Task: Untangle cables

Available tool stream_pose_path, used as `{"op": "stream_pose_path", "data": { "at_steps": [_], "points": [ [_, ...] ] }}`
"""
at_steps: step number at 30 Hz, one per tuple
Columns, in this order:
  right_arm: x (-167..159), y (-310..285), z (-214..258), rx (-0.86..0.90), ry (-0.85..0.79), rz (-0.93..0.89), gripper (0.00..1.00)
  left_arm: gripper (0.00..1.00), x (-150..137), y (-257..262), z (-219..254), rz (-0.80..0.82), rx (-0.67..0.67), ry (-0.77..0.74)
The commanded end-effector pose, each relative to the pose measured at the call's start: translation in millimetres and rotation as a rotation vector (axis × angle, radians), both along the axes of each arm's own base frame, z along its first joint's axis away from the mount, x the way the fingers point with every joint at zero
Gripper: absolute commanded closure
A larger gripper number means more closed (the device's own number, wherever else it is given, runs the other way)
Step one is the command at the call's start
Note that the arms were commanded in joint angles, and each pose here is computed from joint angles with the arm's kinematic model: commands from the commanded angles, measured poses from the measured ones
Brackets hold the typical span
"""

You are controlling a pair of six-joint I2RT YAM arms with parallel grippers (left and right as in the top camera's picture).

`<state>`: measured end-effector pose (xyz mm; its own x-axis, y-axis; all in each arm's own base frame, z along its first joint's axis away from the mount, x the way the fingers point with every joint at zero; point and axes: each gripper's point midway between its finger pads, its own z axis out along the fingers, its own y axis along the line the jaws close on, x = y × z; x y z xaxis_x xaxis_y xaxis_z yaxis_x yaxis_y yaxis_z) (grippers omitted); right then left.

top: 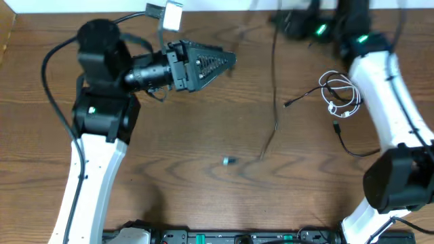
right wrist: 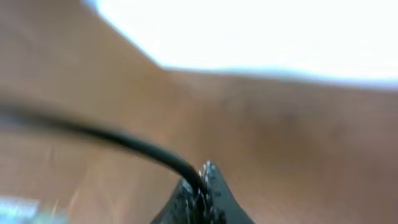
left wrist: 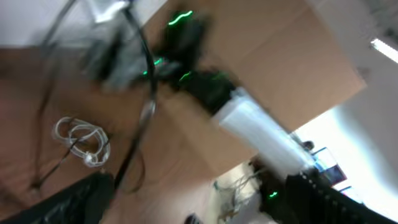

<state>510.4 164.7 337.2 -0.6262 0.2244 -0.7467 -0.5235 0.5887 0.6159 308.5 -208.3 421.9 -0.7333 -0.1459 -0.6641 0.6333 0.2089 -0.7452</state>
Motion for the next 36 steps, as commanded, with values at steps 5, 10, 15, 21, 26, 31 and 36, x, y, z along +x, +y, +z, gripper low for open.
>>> {"op": "stream_pose_path", "data": {
  "at_steps": [5,10,15,21,26,31,36],
  "points": [
    [-11,-271,210,0.136,-0.358,-0.72,0.99,0.07,58,27,-135,0.169,0.361,0.117],
    [-8,-484,32,-0.169,0.037,-1.236,0.99,0.06,61,34,-146,0.204,0.419,0.117],
    [-17,-568,-134,-0.335,0.361,-1.338,0.01,0.06,65,29,-161,0.263,0.524,0.114],
    [-31,-497,-118,-0.187,0.522,-1.202,0.01,0.06,71,-43,-195,0.217,0.649,-0.002],
    [-28,-399,-150,-0.245,0.705,-0.927,0.01,0.08,92,-150,-281,0.059,0.589,-0.098],
    [-22,-339,-159,-0.316,0.749,-0.774,0.01,0.13,109,-208,-337,-0.021,0.591,-0.099],
    [-23,-321,-162,-0.353,0.756,-0.712,0.01,0.23,119,-237,-374,-0.002,0.594,-0.151]
  ]
}}
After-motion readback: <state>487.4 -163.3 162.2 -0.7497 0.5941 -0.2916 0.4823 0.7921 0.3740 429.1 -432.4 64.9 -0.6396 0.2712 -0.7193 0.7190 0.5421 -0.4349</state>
